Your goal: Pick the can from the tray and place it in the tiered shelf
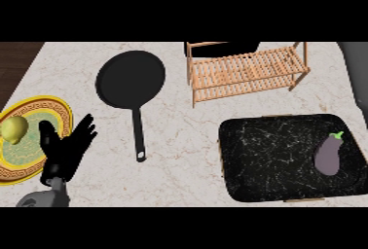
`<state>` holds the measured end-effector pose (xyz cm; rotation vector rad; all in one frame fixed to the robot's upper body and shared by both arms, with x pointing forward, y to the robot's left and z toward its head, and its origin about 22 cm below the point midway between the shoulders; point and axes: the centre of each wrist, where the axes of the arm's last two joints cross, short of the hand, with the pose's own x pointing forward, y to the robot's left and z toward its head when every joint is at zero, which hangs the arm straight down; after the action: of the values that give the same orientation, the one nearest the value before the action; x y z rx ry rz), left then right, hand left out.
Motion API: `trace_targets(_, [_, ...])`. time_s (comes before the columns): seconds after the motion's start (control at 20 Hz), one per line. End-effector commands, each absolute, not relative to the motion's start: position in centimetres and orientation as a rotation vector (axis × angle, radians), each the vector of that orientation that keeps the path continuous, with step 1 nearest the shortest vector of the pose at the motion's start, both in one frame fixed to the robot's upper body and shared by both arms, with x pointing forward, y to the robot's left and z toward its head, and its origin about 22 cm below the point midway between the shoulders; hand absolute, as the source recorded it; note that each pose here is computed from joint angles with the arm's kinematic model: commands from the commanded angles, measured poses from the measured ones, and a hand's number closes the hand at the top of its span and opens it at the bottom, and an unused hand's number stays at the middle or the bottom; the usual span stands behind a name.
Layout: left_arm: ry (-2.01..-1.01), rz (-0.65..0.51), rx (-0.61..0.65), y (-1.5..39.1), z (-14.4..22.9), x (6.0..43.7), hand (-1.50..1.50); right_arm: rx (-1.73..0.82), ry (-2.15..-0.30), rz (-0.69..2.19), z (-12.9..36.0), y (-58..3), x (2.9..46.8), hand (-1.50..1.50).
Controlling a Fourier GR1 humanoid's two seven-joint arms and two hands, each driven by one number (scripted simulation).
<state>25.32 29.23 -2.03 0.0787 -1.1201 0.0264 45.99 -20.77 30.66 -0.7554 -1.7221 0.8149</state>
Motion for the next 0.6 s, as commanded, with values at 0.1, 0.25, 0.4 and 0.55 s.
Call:
trace_targets(0.1, [-1.127,0.020,0.073,29.4,-2.3,24.4,0.00,-0.725,-1.719,0.710,32.1,-22.1,46.1,1.50])
trace_targets(0.25, [-1.131,0.046,0.083,28.1,-2.5,25.2,0.00,-0.645,-1.749,0.526,32.0,-21.5,46.2,-1.50])
trace_targets(0.4, [-1.116,0.019,0.088,29.1,-3.0,25.2,0.00,-0.592,-1.740,0.458,31.3,-21.9,46.9,-1.50])
trace_targets(0.55, [-1.114,0.017,0.092,29.5,-2.7,25.7,0.00,-0.444,-1.788,0.337,33.0,-21.1,46.5,-1.50])
